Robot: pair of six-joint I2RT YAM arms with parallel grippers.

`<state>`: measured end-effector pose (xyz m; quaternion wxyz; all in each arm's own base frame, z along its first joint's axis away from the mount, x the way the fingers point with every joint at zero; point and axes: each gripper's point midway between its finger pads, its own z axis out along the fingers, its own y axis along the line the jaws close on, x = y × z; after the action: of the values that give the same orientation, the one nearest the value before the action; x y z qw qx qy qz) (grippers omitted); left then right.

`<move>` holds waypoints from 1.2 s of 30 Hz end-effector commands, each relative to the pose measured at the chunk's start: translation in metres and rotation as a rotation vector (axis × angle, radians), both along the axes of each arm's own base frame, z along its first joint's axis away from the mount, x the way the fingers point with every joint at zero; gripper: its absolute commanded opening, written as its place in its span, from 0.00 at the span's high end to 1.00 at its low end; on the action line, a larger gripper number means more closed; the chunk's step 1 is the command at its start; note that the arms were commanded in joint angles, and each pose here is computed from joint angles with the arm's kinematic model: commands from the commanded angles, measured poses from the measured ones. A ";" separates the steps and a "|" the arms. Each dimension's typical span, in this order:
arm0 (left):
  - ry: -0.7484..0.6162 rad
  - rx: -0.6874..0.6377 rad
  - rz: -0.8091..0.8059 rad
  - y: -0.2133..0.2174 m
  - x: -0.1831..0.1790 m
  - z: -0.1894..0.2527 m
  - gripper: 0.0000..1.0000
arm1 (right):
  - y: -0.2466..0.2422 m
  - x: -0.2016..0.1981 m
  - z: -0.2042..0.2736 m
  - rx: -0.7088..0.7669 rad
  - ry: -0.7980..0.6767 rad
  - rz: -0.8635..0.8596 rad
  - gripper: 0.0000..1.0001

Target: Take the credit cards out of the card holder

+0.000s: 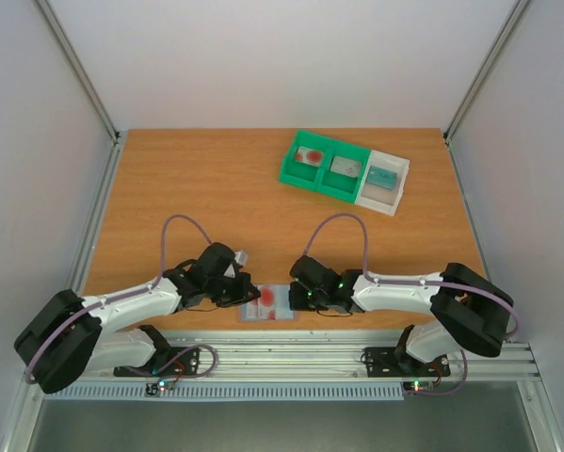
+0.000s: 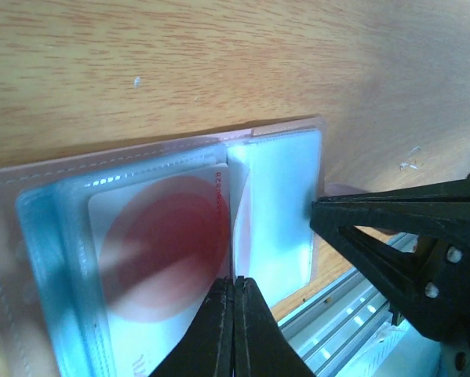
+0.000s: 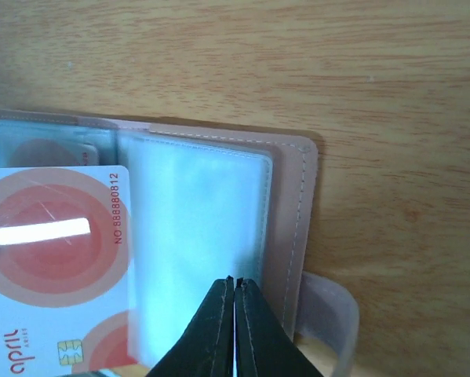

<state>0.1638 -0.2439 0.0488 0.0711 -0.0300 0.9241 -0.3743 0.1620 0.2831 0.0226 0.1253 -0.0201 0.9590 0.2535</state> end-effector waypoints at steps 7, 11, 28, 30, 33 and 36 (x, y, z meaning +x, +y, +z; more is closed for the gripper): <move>-0.111 -0.029 -0.123 -0.004 -0.004 0.051 0.99 | -0.014 0.010 0.106 -0.073 -0.231 0.167 0.91; -0.144 -0.099 -0.203 -0.014 -0.011 0.077 1.00 | -0.020 0.001 0.148 -0.071 -0.266 0.257 0.88; -0.230 -0.469 -0.543 -0.043 -0.057 0.166 0.99 | -0.016 -0.064 0.218 0.169 -0.227 0.614 0.61; -0.229 -0.484 -0.561 -0.043 -0.060 0.168 1.00 | -0.015 -0.061 0.222 0.173 -0.238 0.612 0.60; -0.212 -0.514 -0.584 -0.045 -0.064 0.170 1.00 | -0.010 -0.059 0.223 0.187 -0.214 0.641 0.61; -0.224 -0.549 -0.599 -0.045 -0.067 0.177 1.00 | 0.000 -0.064 0.224 0.229 -0.183 0.686 0.66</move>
<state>0.1022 -0.2834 0.1952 0.0294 0.2206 0.7900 -0.5712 0.1062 0.2707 0.2348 0.1389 -0.3163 0.8712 0.3488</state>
